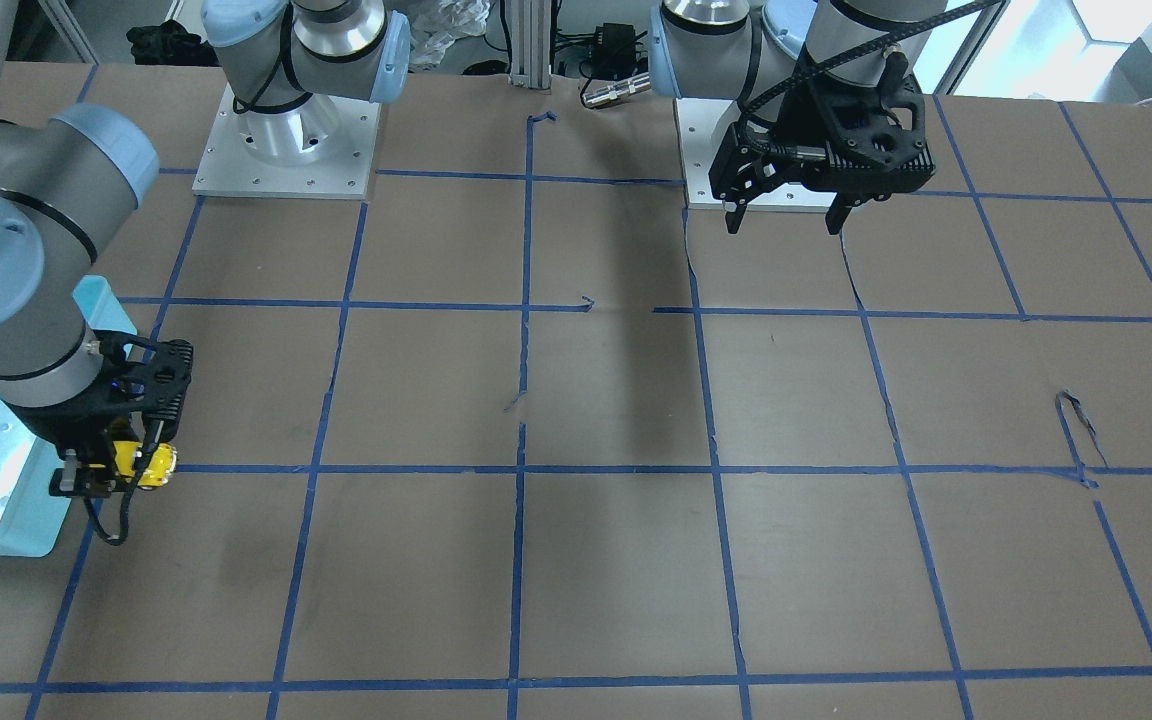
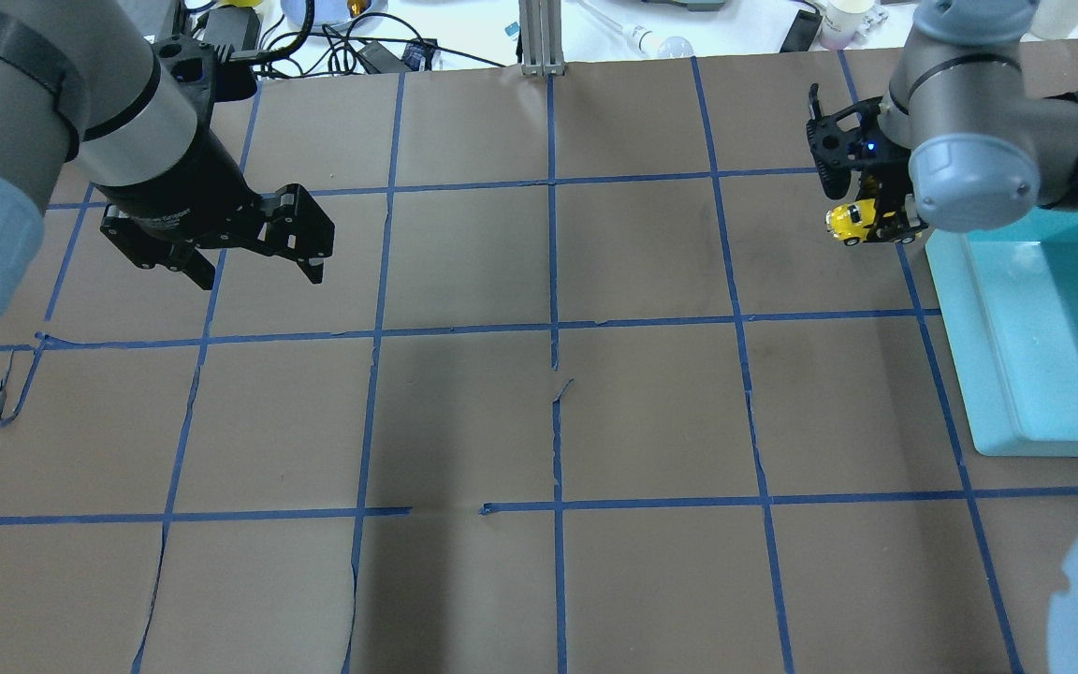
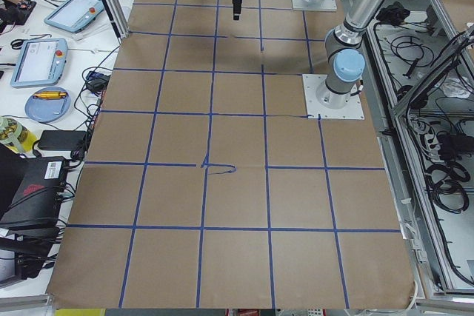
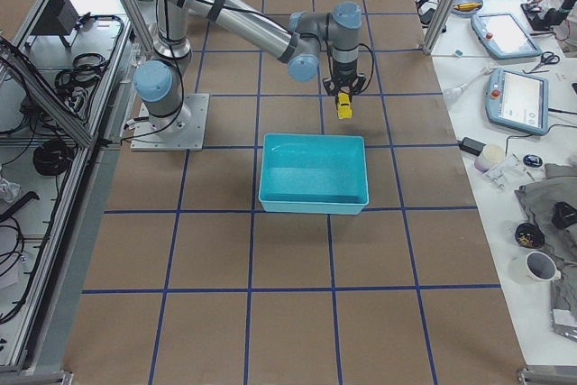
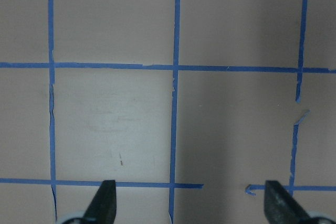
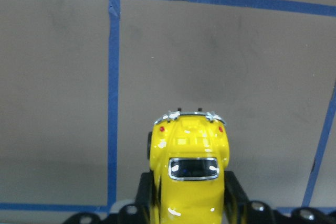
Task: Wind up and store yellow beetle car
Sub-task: 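Lift the car with the right gripper and lower it into the blue tray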
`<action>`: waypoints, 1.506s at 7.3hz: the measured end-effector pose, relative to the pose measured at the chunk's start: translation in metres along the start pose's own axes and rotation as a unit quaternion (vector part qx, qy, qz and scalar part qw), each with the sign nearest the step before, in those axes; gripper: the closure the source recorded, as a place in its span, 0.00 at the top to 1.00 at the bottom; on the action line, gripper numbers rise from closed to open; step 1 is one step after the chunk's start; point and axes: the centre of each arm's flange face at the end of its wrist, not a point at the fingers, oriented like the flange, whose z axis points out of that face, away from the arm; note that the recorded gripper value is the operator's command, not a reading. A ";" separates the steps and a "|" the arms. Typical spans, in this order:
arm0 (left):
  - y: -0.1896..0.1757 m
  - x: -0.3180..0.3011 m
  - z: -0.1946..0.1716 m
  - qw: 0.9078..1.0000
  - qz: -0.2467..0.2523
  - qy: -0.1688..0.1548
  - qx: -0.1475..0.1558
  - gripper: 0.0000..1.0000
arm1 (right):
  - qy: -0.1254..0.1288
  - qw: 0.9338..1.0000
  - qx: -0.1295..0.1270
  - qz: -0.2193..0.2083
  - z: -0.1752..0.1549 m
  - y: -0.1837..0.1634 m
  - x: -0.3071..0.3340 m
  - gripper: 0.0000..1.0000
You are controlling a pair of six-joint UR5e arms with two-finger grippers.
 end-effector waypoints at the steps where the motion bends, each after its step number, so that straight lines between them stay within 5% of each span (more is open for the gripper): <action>1: -0.001 0.000 0.000 1.000 -0.002 0.002 0.000 1.00 | -0.013 1.000 -0.026 0.012 -0.015 0.025 -0.003 0.00; 3: -0.018 -0.005 -0.009 1.000 -0.012 0.001 0.008 1.00 | -0.036 0.996 -0.047 0.066 -0.014 0.105 -0.022 0.00; 5: -0.043 -0.006 -0.031 1.000 -0.013 -0.001 0.011 1.00 | -0.066 0.994 -0.042 0.080 0.015 0.167 -0.044 0.00; 7: -0.042 -0.004 -0.031 1.000 -0.008 0.001 0.003 1.00 | -0.094 0.992 -0.026 0.081 0.054 0.187 -0.057 0.00; 9: -0.044 -0.003 -0.024 1.000 -0.005 0.004 0.031 1.00 | -0.117 0.990 -0.012 0.078 0.093 0.187 -0.056 0.02; 11: -0.046 -0.004 -0.022 0.999 -0.006 0.002 0.044 1.00 | -0.134 0.988 -0.003 0.074 0.121 0.178 -0.063 0.25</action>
